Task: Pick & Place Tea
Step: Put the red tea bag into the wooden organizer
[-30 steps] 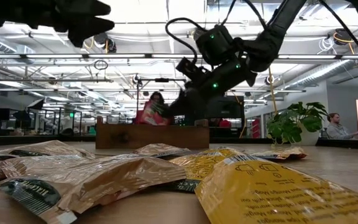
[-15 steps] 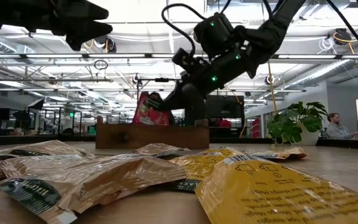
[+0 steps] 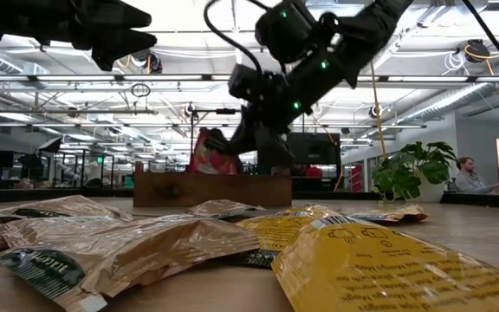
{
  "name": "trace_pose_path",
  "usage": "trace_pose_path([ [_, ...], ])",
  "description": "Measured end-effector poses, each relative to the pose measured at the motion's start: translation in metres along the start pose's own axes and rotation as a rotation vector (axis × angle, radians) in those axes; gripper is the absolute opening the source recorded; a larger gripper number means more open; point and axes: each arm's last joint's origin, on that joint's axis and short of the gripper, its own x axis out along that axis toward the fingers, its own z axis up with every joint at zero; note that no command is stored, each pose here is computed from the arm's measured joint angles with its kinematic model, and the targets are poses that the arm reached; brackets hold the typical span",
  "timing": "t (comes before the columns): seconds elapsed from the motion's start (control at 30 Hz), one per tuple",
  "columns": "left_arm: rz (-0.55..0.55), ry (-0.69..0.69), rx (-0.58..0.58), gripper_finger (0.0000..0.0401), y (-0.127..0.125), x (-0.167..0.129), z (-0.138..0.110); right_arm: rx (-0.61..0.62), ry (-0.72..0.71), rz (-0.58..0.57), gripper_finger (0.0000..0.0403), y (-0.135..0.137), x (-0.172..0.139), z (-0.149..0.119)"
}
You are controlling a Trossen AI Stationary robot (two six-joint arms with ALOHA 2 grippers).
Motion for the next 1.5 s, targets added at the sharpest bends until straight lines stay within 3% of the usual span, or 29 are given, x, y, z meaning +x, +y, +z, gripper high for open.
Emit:
trace_pose_path([
  [0.2, 0.000, 0.000, 0.000, 0.0225, 0.000, 0.000, 0.000, -0.061, 0.049, 0.064, 0.0000, -0.005, -0.004, 0.021],
  [0.47, 0.000, 0.001, 0.000, 0.0225, 0.000, 0.000, 0.000, -0.077, 0.144, 0.111, 0.0000, -0.016, -0.005, 0.021],
  [0.9, 0.000, 0.000, 0.000, 0.0225, 0.000, 0.000, 0.000, 0.001, 0.228, 0.160, 0.0000, -0.027, -0.006, 0.018],
  [1.13, 0.000, 0.000, 0.000, 0.0225, 0.000, 0.000, 0.000, 0.128, 0.157, 0.253, 0.0000, -0.043, -0.007, 0.027],
  [1.5, 0.000, -0.001, 0.000, 0.0225, 0.000, 0.000, 0.000, 0.134, 0.278, 0.273, 0.0000, -0.044, 0.008, 0.016],
])
